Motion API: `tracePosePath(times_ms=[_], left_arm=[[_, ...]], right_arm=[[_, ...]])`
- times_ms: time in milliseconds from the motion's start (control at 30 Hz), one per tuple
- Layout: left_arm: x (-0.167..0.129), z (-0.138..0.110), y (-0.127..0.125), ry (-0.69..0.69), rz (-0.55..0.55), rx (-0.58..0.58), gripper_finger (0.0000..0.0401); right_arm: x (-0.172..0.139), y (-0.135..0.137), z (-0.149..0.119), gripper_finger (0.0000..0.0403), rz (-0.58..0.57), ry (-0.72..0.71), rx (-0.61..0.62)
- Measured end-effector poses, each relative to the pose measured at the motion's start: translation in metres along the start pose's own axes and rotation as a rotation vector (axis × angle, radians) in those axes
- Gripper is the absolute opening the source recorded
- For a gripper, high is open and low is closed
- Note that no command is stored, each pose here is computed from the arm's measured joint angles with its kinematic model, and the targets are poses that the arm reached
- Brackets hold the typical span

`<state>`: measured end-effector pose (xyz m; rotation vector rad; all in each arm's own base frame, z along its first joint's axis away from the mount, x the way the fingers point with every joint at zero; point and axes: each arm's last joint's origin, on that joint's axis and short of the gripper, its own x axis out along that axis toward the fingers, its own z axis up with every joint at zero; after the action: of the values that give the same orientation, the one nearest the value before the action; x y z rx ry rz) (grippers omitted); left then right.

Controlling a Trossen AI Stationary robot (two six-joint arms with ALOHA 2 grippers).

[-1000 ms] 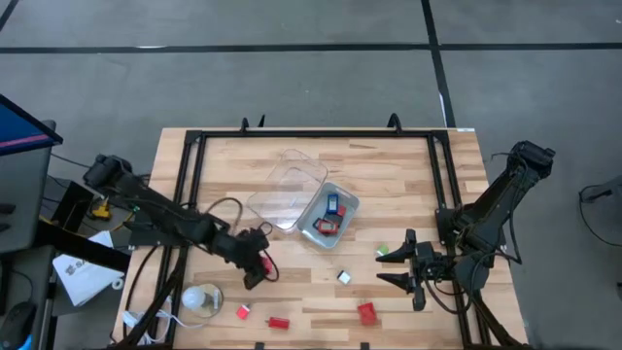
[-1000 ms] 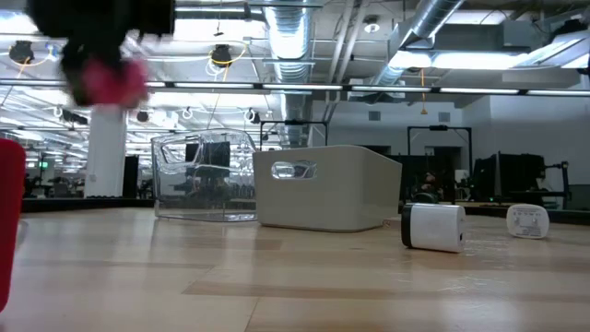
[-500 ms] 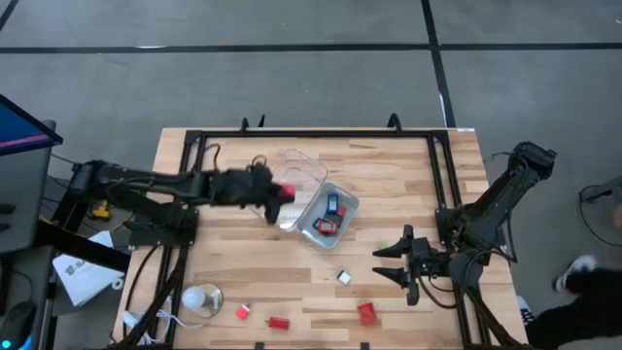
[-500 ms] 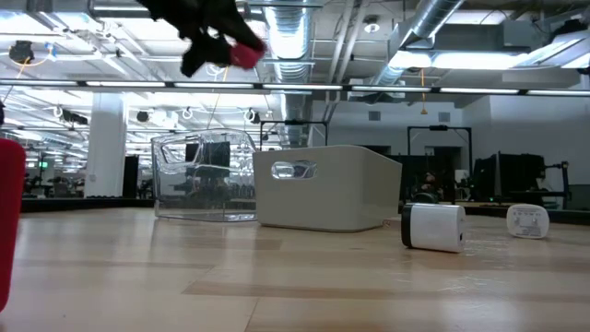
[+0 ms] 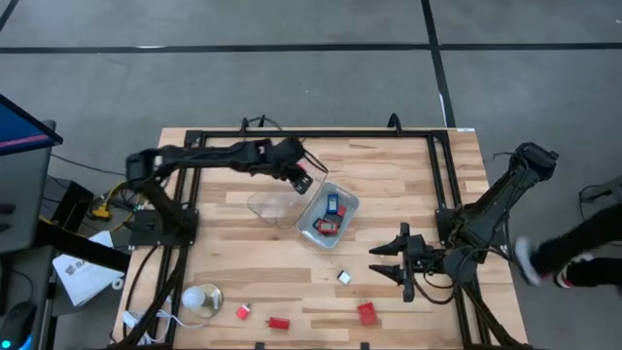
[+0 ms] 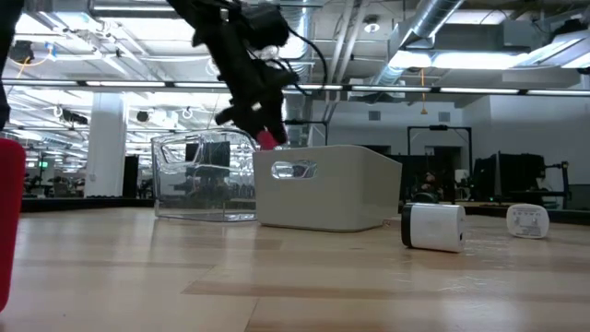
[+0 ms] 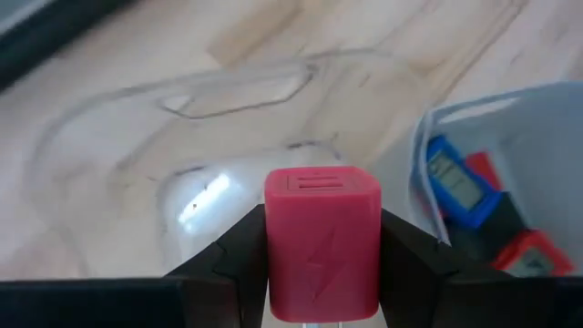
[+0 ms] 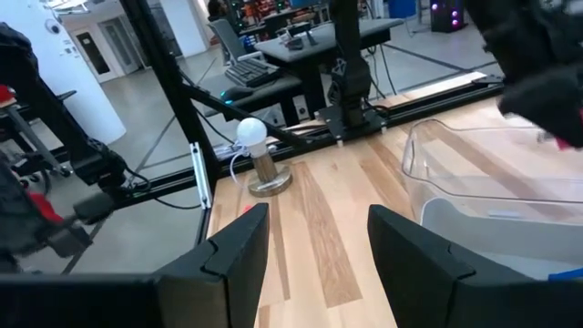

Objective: Pick & Place Office items
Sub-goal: Put the top pink charger adapter into the transparent bin

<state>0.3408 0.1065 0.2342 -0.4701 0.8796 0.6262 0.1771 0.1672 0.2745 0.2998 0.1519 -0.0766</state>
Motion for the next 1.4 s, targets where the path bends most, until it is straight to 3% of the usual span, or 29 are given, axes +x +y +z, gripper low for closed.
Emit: tracePosePath(times_ms=[267,800,1400], left_arm=[[0.027,-0.005,-0.003,0.194,0.083,0.019,0.0143],[0.027,-0.006,0.004,0.247,0.090,-0.010,0.0146],[0.028,-0.022,0.011,0.405,0.117,0.000,0.0150]], right_arm=[[0.000,0.000,-0.002,0.0182,0.001,0.016,0.008],[0.000,0.000,-0.002,0.0182,0.015,0.022,0.013],[0.000,0.000,-0.002,0.0182,0.021,0.026,0.013]])
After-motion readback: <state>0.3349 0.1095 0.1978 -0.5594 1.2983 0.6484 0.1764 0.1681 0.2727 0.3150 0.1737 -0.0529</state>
